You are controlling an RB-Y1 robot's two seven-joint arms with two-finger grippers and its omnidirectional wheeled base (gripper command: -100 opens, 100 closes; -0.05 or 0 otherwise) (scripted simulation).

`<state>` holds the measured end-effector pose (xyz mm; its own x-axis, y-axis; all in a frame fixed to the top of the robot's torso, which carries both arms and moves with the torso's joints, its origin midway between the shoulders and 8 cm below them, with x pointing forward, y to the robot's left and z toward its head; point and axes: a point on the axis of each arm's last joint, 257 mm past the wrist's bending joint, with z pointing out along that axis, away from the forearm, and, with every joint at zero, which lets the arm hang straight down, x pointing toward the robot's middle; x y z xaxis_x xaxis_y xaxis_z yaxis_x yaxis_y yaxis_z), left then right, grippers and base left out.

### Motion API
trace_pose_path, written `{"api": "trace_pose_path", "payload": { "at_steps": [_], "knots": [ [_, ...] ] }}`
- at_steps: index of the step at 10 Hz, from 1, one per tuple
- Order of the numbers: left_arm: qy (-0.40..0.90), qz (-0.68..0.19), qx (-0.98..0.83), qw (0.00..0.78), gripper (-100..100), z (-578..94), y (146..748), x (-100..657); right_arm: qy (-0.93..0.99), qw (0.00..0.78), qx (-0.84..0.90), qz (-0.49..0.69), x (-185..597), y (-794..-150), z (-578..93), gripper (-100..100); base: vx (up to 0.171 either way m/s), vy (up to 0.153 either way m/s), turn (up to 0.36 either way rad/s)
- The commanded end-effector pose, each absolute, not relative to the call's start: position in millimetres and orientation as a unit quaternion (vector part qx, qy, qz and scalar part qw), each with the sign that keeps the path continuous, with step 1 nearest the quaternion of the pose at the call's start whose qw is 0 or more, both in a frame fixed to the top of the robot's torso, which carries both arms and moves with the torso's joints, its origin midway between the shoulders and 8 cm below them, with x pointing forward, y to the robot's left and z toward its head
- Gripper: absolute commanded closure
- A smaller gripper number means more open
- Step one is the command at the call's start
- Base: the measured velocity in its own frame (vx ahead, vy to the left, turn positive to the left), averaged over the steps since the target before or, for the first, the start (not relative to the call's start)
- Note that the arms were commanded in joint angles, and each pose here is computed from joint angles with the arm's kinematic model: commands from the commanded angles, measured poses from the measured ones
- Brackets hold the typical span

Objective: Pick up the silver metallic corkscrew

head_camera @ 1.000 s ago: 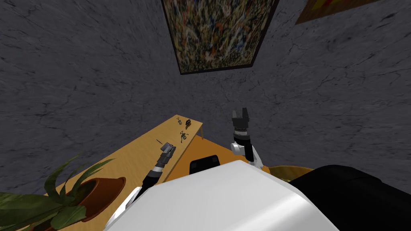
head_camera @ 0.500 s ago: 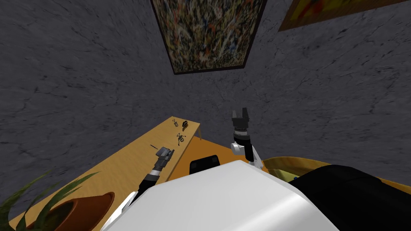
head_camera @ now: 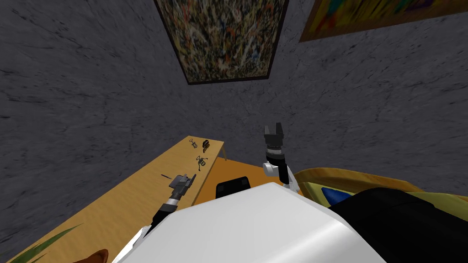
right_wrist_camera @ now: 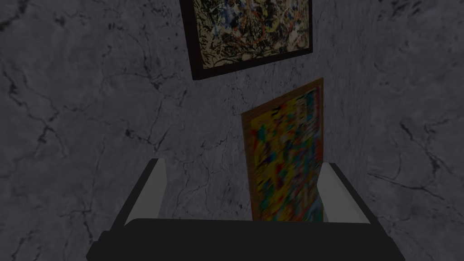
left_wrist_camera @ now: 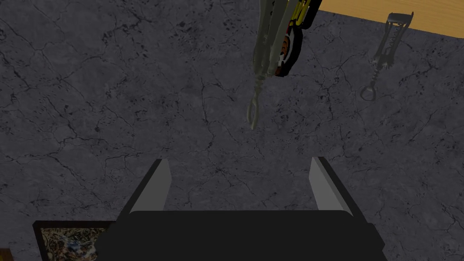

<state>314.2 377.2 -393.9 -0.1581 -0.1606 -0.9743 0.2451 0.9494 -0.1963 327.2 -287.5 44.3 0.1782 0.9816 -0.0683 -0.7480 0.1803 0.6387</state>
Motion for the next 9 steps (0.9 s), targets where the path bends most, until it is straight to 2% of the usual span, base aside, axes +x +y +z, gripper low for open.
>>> {"api": "trace_pose_path", "payload": {
  "at_steps": [1,5,9],
  "knots": [
    [0.753,-0.144,0.031,0.642,-100,-402.9,385.8,306.4,0.243,0.729,0.241,0.593,327.2,-287.5,44.3,0,0.024,0.020,-0.129],
    [0.764,-0.105,0.054,0.634,-100,-417.9,407.2,292.6,0.243,0.729,0.241,0.593,327.2,-287.5,44.3,0,0.042,0.018,-0.231],
    [0.777,-0.079,0.059,0.622,-100,-432.8,423.0,277.6,0.243,0.729,0.241,0.593,327.2,-287.6,44.2,0,0.050,0.017,-0.146]
  ]
}}
